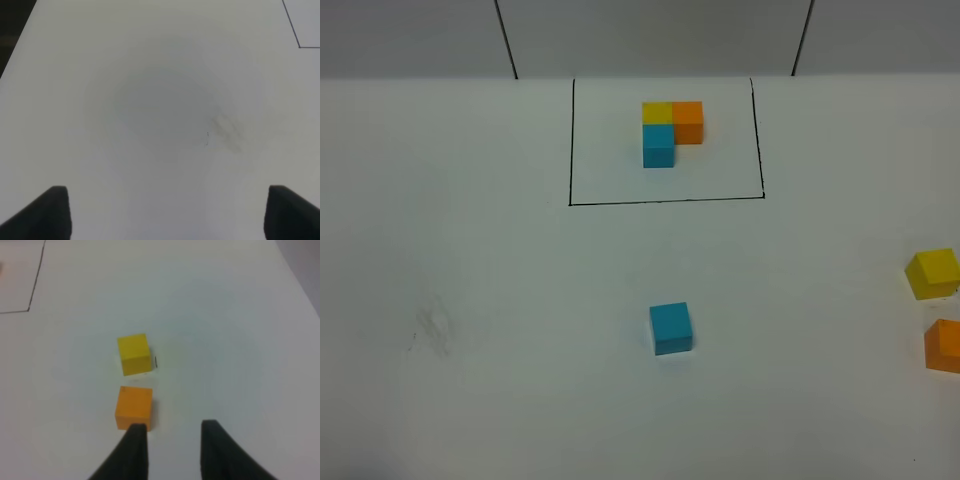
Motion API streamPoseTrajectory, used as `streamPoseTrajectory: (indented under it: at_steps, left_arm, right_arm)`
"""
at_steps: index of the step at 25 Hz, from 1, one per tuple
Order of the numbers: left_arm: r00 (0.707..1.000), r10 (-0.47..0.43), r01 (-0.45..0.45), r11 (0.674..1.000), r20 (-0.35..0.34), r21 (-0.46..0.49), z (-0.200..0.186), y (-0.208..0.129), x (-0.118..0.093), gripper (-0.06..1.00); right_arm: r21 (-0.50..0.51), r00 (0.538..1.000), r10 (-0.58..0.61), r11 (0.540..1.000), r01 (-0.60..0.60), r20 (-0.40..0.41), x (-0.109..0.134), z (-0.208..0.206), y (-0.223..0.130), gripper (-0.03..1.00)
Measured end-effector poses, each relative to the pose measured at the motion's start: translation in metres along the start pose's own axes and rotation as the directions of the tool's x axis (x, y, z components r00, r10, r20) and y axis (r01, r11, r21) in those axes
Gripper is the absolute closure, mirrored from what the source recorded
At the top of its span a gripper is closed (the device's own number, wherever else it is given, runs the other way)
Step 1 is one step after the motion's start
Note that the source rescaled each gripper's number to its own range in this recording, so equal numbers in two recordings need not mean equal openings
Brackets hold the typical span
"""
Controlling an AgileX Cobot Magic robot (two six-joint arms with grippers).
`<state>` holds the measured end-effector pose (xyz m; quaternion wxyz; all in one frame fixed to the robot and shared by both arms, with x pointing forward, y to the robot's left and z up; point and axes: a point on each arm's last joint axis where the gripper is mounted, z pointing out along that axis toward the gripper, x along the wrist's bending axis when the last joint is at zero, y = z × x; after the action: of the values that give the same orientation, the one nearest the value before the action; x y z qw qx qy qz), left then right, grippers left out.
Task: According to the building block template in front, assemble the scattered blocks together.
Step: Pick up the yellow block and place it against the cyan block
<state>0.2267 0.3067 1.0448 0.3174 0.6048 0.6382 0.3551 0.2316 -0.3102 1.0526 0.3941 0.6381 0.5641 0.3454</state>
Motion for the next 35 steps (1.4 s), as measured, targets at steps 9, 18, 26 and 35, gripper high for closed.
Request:
streamPoseTrajectory:
  at_steps: [9, 18, 26, 35]
  left_arm:
    - [1.000, 0.001, -0.001, 1.000, 0.000, 0.000, 0.000, 0.000, 0.000, 0.29]
    - [1.000, 0.001, -0.001, 1.000, 0.000, 0.000, 0.000, 0.000, 0.000, 0.29]
    - [1.000, 0.001, -0.001, 1.000, 0.000, 0.000, 0.000, 0.000, 0.000, 0.29]
    - [1.000, 0.001, -0.001, 1.000, 0.000, 0.000, 0.000, 0.000, 0.000, 0.29]
  right_arm:
    - [0.000, 1.000, 0.000, 1.000, 0.000, 0.000, 0.000, 0.000, 0.000, 0.96]
    - [0.000, 1.000, 0.000, 1.000, 0.000, 0.000, 0.000, 0.000, 0.000, 0.96]
    - [0.000, 1.000, 0.000, 1.000, 0.000, 0.000, 0.000, 0.000, 0.000, 0.96]
    - [0.118, 1.000, -0.014, 0.993, 0.014, 0.002, 0.003, 0.017, 0.013, 0.96]
